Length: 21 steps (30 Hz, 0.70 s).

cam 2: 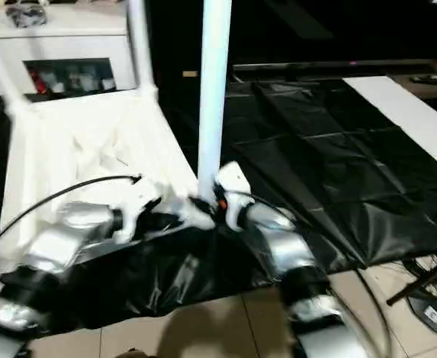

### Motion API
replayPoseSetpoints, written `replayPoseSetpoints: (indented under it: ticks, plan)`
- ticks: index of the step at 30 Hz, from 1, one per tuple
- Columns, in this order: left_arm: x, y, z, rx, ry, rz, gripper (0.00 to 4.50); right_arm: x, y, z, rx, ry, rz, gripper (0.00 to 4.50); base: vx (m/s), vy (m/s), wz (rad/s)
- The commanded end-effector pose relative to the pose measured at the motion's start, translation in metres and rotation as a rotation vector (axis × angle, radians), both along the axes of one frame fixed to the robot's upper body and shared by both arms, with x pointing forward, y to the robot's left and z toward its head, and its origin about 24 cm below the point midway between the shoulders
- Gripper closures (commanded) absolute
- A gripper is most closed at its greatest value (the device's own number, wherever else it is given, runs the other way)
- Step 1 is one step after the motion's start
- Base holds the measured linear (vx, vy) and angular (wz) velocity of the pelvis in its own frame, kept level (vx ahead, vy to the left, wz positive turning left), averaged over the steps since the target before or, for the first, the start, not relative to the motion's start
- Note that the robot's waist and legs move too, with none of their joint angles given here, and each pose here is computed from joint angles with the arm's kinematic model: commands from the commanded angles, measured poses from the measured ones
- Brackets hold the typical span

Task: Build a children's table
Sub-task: Rotate leg to tighten

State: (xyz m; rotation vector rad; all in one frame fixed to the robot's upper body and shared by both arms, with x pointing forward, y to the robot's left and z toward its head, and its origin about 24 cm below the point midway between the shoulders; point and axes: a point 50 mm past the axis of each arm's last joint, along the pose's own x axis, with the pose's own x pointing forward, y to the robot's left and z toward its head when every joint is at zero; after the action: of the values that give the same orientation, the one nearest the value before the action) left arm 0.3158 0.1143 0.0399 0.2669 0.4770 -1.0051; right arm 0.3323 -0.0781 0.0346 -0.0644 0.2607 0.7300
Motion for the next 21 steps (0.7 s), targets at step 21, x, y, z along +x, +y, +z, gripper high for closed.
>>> replayPoseSetpoints:
  ticks: [21]
  plan:
    - [-0.023,0.006,0.017,-0.154,0.04,-0.465,4.5,-0.044,-0.028,-0.002,-0.087,0.076,0.678,1.33,0.014,-0.002,0.01]
